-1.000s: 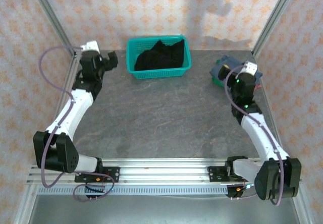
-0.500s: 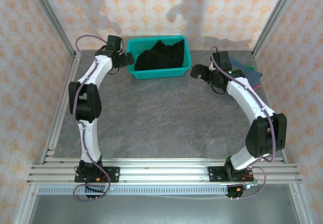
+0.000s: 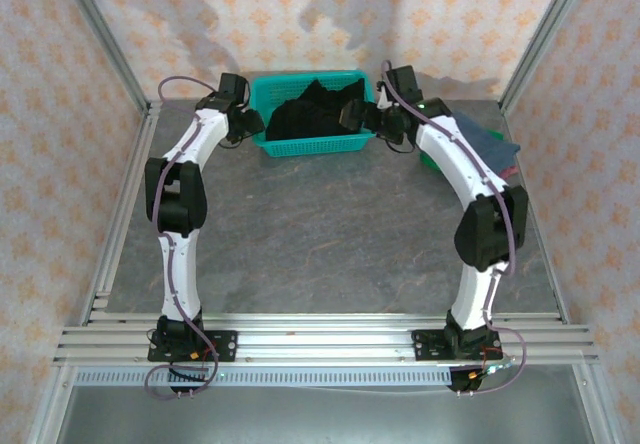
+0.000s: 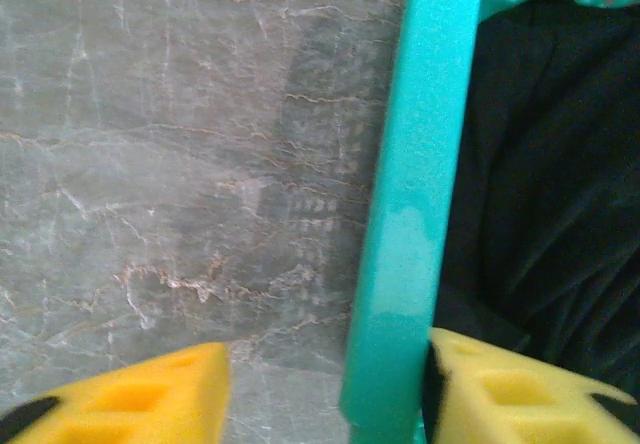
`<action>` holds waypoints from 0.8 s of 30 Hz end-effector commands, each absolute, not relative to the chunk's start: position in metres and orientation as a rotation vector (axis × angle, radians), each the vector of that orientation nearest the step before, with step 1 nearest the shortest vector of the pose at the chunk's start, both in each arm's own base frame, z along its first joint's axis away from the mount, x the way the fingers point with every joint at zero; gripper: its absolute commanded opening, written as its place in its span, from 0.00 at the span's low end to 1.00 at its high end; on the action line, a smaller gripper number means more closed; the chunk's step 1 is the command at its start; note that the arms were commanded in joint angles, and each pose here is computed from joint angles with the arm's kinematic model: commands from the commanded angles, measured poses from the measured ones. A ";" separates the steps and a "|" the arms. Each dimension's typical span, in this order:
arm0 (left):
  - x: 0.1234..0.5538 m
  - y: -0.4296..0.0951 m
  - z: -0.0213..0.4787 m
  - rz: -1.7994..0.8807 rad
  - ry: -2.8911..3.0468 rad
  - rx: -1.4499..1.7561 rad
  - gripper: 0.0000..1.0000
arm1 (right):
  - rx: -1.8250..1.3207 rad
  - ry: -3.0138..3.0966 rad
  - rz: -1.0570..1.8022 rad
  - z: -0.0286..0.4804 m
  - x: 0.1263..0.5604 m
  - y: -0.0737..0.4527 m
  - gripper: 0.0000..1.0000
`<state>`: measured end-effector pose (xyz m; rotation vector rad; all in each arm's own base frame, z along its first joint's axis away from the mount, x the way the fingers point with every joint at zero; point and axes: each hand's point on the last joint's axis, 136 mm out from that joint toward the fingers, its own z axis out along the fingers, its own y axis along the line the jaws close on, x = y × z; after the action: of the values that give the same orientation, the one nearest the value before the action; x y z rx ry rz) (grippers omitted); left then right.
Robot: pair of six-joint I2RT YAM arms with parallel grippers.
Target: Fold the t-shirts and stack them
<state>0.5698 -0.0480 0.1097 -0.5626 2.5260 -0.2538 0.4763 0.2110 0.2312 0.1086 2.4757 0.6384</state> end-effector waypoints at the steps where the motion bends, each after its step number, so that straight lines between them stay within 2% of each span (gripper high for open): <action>1: 0.555 -0.050 0.093 -0.226 2.587 -0.578 0.36 | 0.096 2.534 0.580 0.219 0.482 0.215 0.99; 3: 0.544 -0.048 0.087 -0.199 2.612 -0.583 0.32 | 0.090 2.540 0.581 0.216 0.490 0.223 0.99; 9: 0.497 -0.049 0.089 -0.152 2.661 -0.582 0.07 | 0.052 2.554 0.539 0.204 0.510 0.247 0.99; 12: 0.466 -0.056 0.092 -0.170 2.667 -0.602 0.01 | 0.017 2.562 0.496 0.194 0.518 0.260 0.99; 18: 0.400 -0.078 0.087 -0.227 2.674 -0.729 0.00 | -0.057 2.609 0.515 0.166 0.519 0.300 0.99; 24: 0.355 -0.077 0.081 -0.238 2.619 -0.890 0.00 | -0.114 2.755 0.403 0.103 0.489 0.325 0.97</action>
<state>0.3797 -0.0871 0.0908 -0.7335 2.6136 -0.2976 0.5086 0.3238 0.1379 -0.0940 2.6510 0.5186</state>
